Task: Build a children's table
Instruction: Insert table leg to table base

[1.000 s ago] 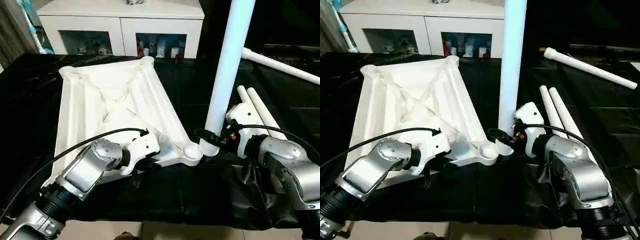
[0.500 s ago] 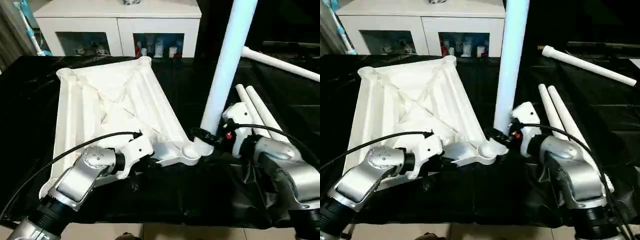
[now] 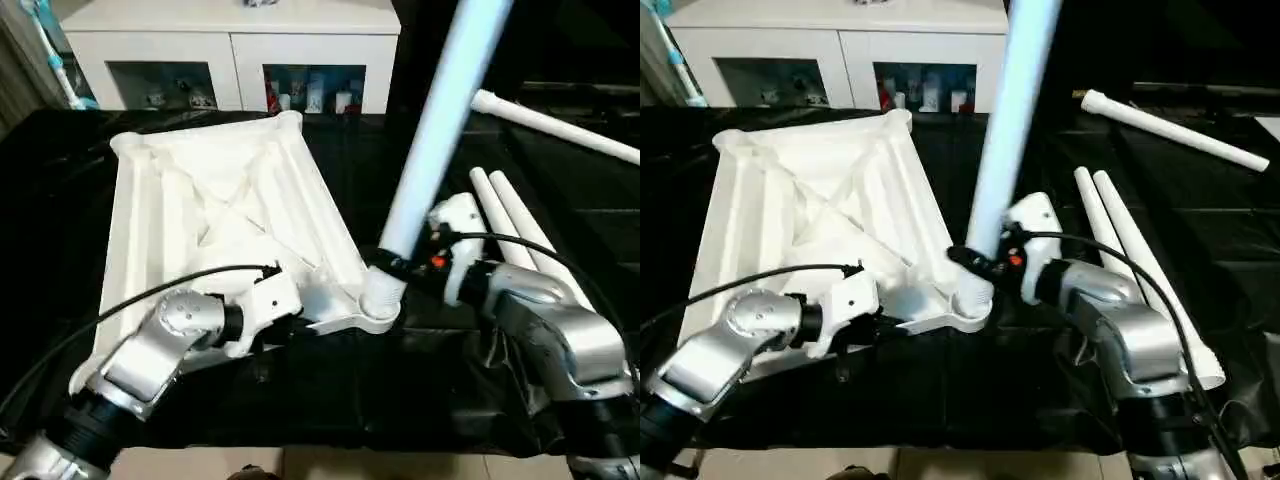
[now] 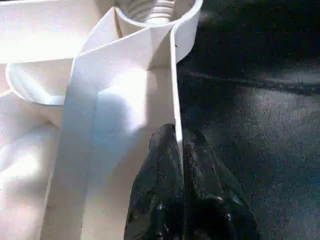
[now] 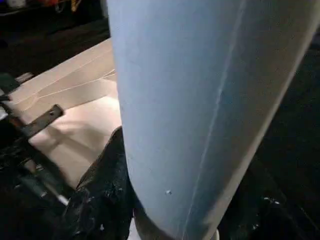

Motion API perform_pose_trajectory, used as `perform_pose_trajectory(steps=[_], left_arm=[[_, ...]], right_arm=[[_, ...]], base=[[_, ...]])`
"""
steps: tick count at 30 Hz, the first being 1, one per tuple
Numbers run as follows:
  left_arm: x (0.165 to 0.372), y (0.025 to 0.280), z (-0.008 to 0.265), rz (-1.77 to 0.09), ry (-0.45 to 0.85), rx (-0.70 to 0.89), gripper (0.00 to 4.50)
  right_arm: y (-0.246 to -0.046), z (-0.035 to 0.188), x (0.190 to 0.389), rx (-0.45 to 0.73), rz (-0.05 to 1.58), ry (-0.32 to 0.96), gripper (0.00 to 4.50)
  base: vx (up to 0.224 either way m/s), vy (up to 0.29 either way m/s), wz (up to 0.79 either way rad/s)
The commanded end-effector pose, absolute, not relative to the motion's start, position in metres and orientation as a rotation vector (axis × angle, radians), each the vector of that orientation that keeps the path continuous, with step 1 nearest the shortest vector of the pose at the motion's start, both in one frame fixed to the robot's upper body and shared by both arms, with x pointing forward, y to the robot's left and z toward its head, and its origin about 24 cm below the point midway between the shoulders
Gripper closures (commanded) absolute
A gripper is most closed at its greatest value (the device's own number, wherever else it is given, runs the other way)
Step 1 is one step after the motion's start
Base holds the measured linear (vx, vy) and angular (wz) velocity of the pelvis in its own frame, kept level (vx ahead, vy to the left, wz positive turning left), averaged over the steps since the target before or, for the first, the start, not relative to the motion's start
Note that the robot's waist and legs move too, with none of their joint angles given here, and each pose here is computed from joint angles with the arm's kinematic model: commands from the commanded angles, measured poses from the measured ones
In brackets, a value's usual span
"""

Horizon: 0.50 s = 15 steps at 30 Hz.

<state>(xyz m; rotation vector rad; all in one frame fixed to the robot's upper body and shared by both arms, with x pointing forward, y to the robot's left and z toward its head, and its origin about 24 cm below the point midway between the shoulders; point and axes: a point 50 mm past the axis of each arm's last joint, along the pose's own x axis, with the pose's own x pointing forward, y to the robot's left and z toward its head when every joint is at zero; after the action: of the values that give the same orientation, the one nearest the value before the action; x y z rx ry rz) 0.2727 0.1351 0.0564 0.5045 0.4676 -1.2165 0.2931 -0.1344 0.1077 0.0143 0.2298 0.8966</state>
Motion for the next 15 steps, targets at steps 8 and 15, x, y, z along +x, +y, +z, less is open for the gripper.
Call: perform_pose_trajectory(steps=[8, 15], left_arm=[[0.28, 0.181, 0.051, -1.048, 0.572, 0.549, 4.5], [0.281, 0.176, 0.059, -1.085, 0.51, 0.543, 4.5]], right_arm=[[-0.119, 0.114, 0.307, 0.032, 0.954, 0.214, 2.66], [-0.114, 0.111, 0.313, 0.028, 0.975, 0.234, 2.66]], base=[[0.0, 0.0, 0.0], [0.0, 0.0, 0.0]])
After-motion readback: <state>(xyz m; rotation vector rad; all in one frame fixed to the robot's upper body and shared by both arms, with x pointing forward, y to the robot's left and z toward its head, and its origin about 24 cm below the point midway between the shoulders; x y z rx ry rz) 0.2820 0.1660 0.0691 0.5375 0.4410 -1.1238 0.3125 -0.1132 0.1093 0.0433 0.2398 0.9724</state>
